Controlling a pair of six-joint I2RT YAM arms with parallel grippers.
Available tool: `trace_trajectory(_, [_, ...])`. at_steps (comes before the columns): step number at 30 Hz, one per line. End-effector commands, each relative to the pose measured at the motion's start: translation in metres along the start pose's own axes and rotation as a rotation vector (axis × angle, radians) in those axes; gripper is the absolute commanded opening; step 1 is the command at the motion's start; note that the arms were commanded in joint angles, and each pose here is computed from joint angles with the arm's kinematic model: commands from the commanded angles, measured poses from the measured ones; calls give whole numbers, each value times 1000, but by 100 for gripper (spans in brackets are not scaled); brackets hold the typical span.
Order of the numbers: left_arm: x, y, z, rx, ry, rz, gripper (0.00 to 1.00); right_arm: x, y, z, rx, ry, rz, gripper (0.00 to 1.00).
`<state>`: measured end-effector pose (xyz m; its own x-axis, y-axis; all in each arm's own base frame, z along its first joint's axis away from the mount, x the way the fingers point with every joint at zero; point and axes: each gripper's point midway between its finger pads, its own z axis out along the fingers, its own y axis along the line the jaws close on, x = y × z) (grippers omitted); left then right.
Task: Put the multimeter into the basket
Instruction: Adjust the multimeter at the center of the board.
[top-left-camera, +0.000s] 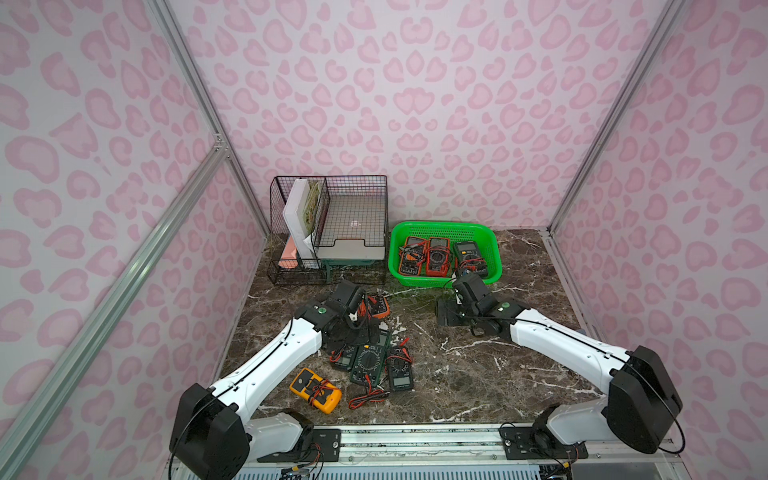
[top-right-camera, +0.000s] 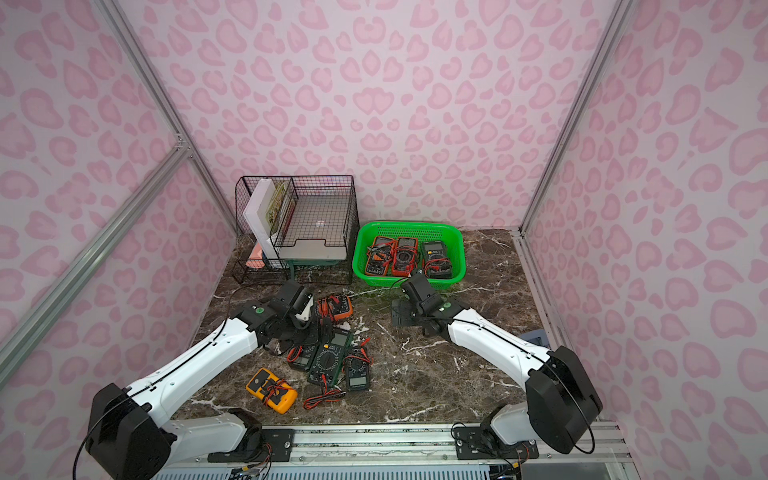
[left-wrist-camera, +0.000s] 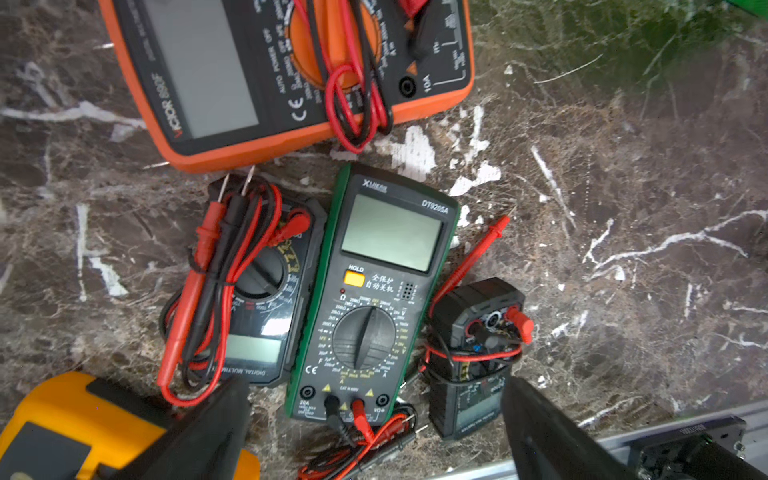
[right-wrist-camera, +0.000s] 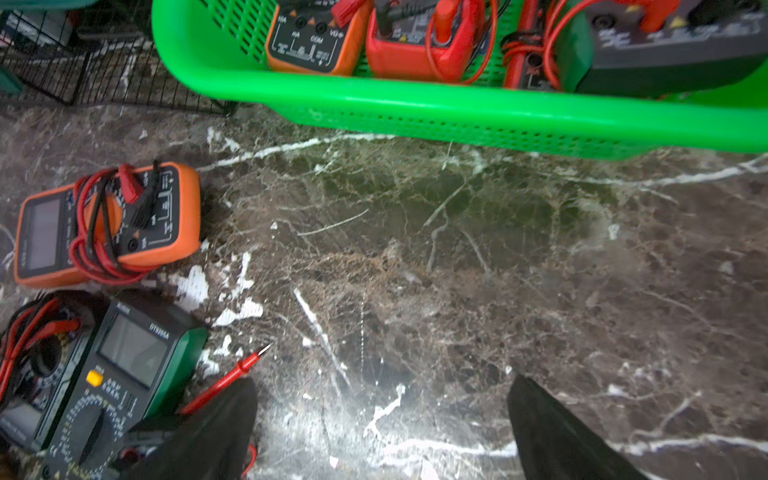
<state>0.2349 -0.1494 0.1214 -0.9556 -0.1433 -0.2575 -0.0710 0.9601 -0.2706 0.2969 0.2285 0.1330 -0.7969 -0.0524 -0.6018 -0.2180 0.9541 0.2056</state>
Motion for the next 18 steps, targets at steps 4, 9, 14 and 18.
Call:
trace_trajectory(4, [14,16,5,-68,6,-15,98,23,3,-8,-16,34,1,99])
trace_trajectory(9, [24,18,13,-106,15,4,98,31,-2,-9,-16,40,7,99])
trace_trajectory(14, [33,13,21,-165,22,60,99,34,-3,-8,-16,41,9,99])
trace_trajectory(18, [41,13,30,-224,41,80,99,34,-5,-9,-13,39,13,99])
